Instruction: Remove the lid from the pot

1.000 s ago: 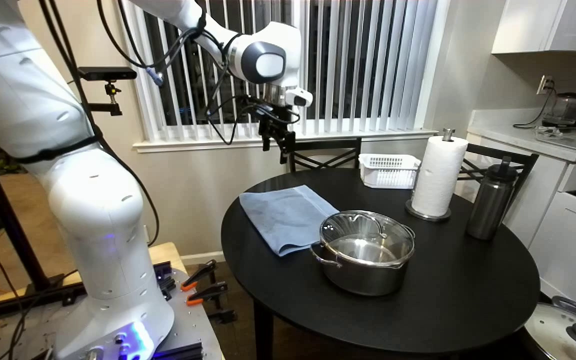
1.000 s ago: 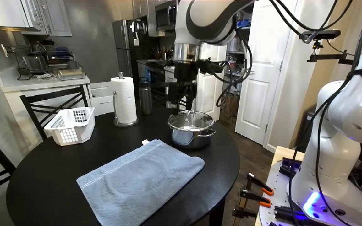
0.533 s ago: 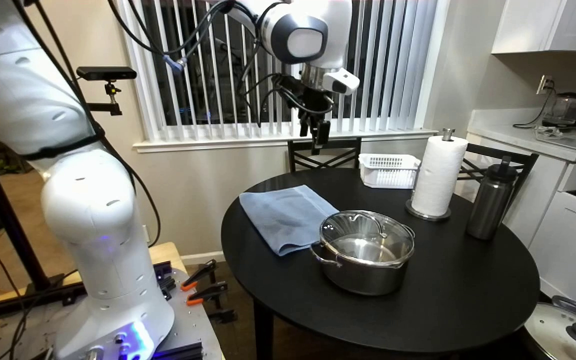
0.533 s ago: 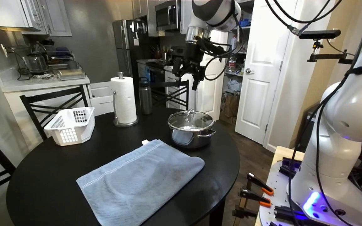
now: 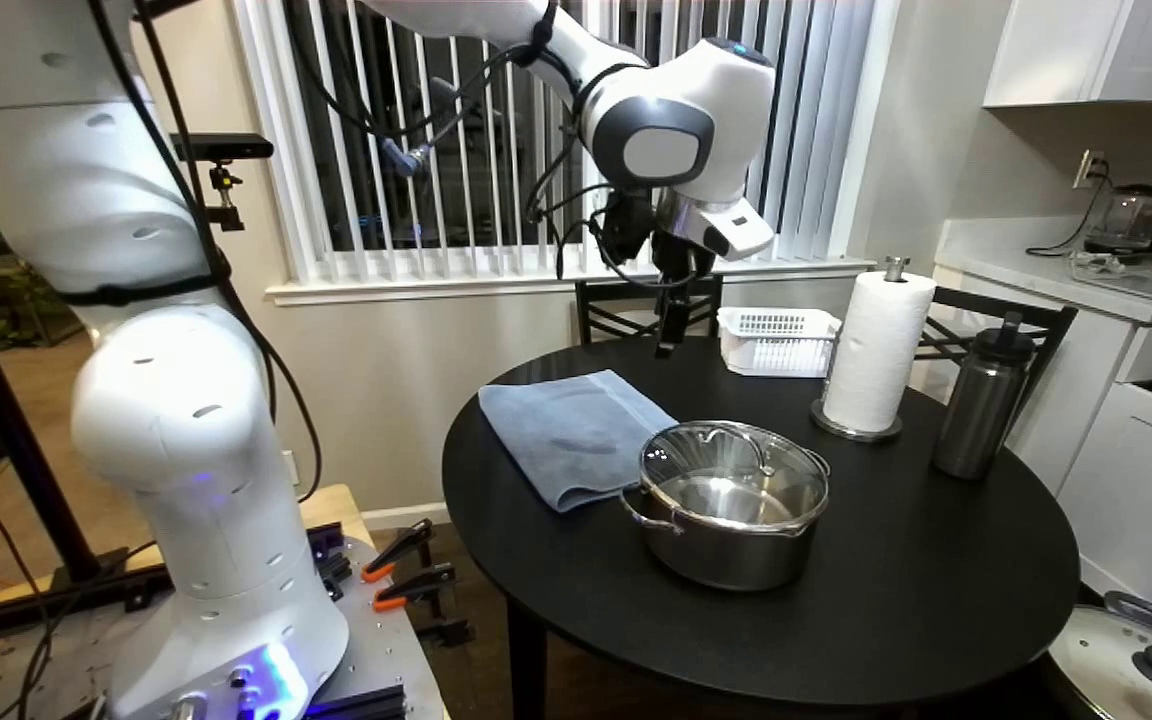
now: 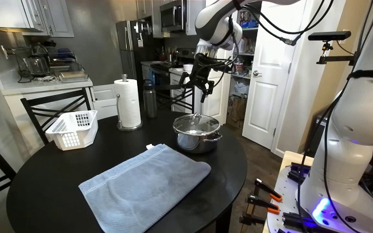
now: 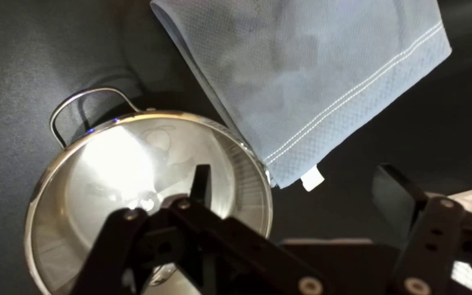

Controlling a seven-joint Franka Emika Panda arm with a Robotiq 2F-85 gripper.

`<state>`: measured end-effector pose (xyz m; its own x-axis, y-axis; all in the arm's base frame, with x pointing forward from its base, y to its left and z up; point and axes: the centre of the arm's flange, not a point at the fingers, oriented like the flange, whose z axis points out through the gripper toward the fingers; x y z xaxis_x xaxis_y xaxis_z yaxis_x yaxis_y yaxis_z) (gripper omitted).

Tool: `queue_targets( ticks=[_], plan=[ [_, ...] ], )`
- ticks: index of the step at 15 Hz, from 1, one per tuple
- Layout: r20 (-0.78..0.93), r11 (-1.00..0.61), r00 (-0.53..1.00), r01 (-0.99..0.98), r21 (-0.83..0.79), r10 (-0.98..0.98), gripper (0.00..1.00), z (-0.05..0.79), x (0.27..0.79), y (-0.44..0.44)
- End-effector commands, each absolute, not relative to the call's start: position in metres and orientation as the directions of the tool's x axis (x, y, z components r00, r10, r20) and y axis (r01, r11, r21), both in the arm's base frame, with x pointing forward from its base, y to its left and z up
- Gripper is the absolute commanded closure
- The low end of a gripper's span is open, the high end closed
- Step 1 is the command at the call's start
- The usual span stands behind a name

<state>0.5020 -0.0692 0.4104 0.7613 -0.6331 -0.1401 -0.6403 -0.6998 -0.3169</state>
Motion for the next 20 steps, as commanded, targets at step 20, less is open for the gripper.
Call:
queue_targets(
  ticks=[20],
  plan=[
    [-0.169,-0.192,0.257,-0.926,-0.325,-0.951,0.0,0.393,0.522,-0.104]
  ],
)
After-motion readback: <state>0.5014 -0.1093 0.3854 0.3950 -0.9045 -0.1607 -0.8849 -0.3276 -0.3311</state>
